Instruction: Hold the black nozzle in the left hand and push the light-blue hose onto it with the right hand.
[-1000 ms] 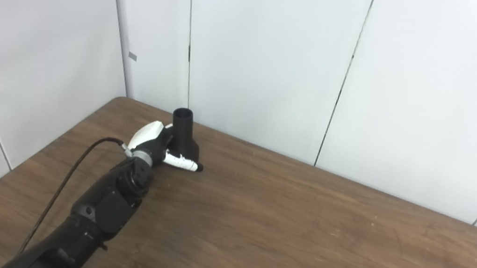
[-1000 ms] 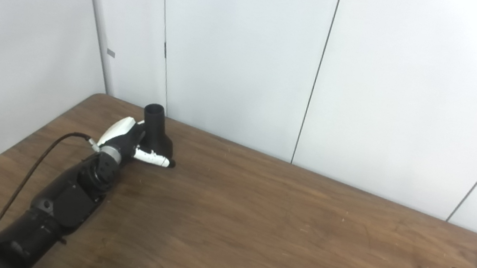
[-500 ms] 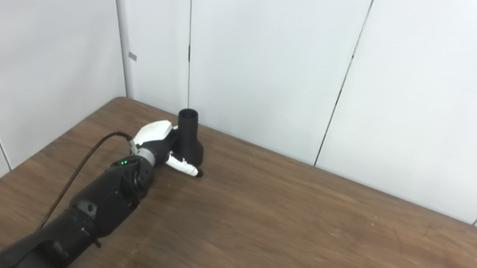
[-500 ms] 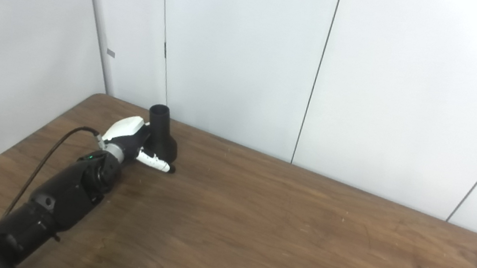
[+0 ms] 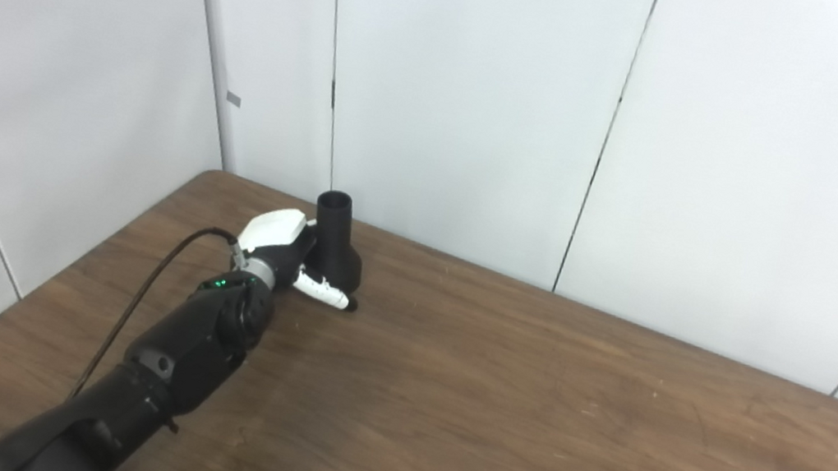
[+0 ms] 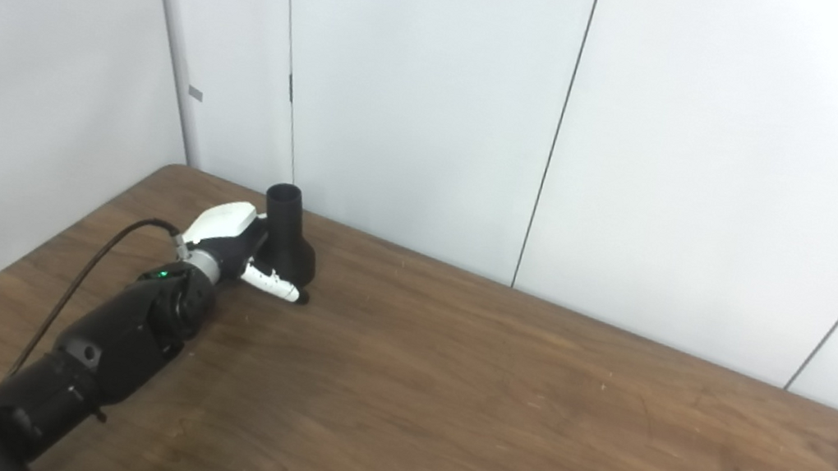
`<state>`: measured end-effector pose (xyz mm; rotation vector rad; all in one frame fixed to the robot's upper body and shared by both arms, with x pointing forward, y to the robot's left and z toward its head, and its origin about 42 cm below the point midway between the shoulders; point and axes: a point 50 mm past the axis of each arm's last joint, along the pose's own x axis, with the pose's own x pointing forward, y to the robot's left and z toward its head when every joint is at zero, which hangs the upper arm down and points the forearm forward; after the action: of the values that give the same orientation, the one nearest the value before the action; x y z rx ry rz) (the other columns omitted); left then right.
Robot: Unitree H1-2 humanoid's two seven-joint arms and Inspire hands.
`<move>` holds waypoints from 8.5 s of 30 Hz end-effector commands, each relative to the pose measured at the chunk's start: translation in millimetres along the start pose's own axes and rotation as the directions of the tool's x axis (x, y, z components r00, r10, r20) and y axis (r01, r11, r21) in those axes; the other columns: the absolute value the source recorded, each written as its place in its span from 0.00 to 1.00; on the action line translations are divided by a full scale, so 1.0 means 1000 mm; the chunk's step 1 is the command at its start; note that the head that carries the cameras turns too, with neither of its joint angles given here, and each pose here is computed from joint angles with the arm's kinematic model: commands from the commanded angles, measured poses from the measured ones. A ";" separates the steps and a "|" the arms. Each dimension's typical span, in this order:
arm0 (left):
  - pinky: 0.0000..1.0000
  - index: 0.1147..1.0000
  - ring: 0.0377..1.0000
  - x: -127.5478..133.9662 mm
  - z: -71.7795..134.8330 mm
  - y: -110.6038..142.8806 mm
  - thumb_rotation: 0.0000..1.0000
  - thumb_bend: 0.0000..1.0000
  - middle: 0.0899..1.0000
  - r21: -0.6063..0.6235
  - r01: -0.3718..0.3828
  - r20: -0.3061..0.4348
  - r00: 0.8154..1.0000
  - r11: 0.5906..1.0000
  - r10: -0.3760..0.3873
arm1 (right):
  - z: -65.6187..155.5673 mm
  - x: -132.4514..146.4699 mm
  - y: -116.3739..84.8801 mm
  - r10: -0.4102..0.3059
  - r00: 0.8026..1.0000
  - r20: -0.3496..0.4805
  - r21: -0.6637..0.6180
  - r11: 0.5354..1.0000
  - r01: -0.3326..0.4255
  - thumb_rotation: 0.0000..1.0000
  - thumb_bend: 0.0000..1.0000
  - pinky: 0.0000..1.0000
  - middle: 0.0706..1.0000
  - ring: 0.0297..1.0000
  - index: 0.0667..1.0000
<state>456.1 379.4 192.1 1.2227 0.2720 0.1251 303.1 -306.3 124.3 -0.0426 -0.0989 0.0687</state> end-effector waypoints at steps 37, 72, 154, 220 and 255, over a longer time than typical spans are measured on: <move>1.00 0.42 0.77 -0.002 -0.004 -0.006 0.05 0.52 0.59 -0.001 -0.112 0.048 0.993 0.994 0.112 | 0.008 -0.005 0.003 -0.005 1.000 0.005 0.016 1.000 0.005 1.00 0.64 0.88 0.91 0.92 0.97; 1.00 0.37 0.70 -0.057 0.048 -0.022 0.00 0.51 0.52 -0.104 0.056 0.191 0.981 0.993 -0.035 | 0.022 0.000 0.027 0.029 0.999 0.017 0.008 1.000 -0.029 1.00 0.63 0.91 0.92 0.94 0.97; 1.00 0.37 0.68 -0.219 0.160 -0.127 0.00 0.51 0.51 0.023 0.347 0.519 0.797 0.937 -0.308 | 0.069 -0.001 0.065 0.020 0.999 0.031 0.048 0.999 -0.021 1.00 0.55 0.97 0.93 0.98 1.00; 1.00 0.42 0.73 -0.203 0.154 -0.167 0.00 0.52 0.44 0.048 0.456 0.448 0.785 0.889 -0.427 | 0.140 0.021 -0.002 -0.054 0.987 0.151 -0.095 0.993 0.069 1.00 0.61 0.95 0.91 0.95 0.99; 1.00 0.41 0.70 -0.181 0.110 -0.180 0.00 0.52 0.45 0.060 0.449 0.467 0.777 0.892 -0.422 | 0.206 0.085 -0.054 -0.195 0.937 0.289 -0.618 0.710 0.338 0.74 0.69 0.82 0.88 0.88 0.91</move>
<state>326.7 151.0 147.8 0.9808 -0.1803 -0.4345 365.4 -343.9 307.6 -0.6941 -0.2272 -0.2343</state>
